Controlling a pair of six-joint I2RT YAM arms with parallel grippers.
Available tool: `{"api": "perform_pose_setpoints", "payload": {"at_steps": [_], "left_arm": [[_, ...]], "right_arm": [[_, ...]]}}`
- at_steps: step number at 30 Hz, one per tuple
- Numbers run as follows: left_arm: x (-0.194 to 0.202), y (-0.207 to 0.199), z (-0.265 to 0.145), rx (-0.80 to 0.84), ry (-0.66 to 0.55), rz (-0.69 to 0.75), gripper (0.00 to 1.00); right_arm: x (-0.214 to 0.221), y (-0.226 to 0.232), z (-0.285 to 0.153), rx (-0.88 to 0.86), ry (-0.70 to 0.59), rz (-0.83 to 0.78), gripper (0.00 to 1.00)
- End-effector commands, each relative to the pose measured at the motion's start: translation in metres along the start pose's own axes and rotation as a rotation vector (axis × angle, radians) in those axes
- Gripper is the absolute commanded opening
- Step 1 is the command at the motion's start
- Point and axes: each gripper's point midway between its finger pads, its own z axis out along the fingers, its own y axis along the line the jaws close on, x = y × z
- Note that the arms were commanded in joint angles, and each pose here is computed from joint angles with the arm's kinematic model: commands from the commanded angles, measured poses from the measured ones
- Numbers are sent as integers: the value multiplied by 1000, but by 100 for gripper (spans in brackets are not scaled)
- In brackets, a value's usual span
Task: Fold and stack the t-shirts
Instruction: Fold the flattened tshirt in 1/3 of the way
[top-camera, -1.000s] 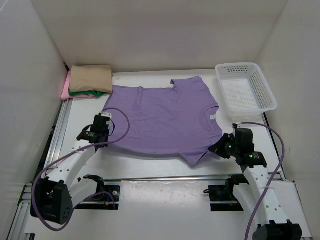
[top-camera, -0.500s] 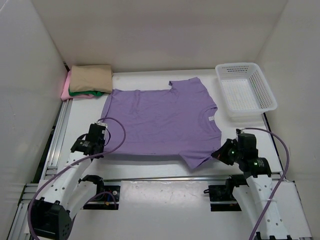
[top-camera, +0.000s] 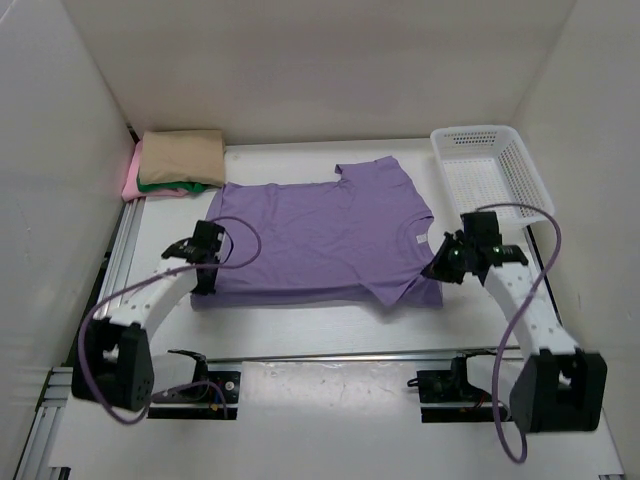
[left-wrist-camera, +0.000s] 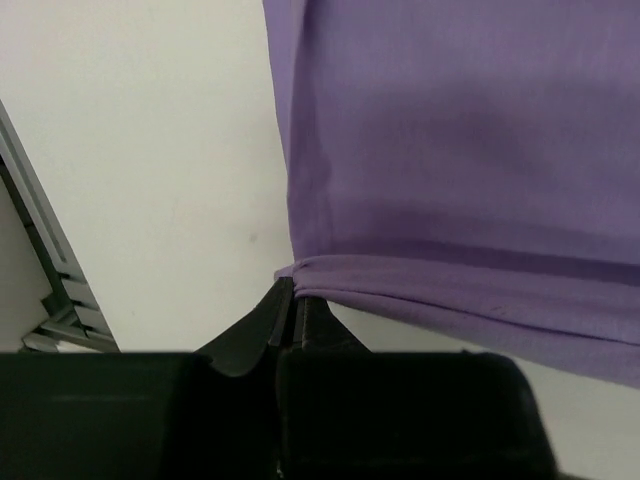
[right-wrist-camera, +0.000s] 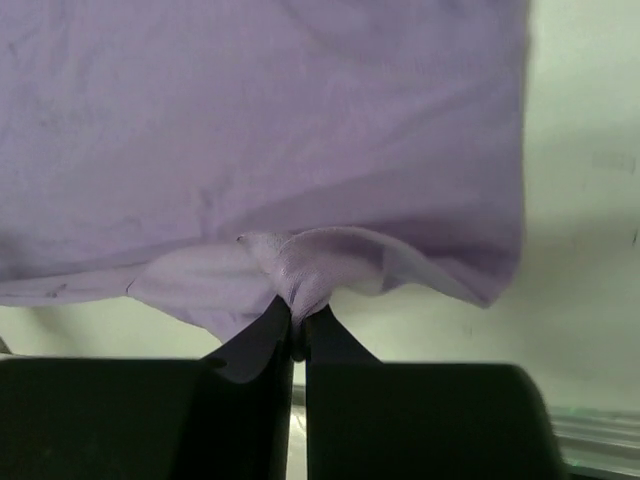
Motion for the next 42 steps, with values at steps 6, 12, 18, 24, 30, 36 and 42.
{"api": "perform_pose_setpoints", "payload": {"at_steps": [6,12,18,24,30,36,42], "left_arm": [[-94,11,22,-88,-72,-51,10],[-108,18,44,-182,-23,-31,10],[-127,22,53,-213,-28,-44,10],[-138,28,65,-278,-5,-32,15],[-147,37,69,-333,1,-40,58],[-148,83,45,-311,-7,-174,93],[-78,34,42,52,215,-158,93]], "right_arm": [[-93,26,38,23,-73,-160,0],[-113,30,65,39,-23,-182,0],[-125,30,85,52,5,-183,0],[-135,22,97,115,15,-176,4],[-145,23,102,145,34,-161,45],[-143,34,65,143,-12,-169,59],[-73,-3,37,209,36,-54,64]]}}
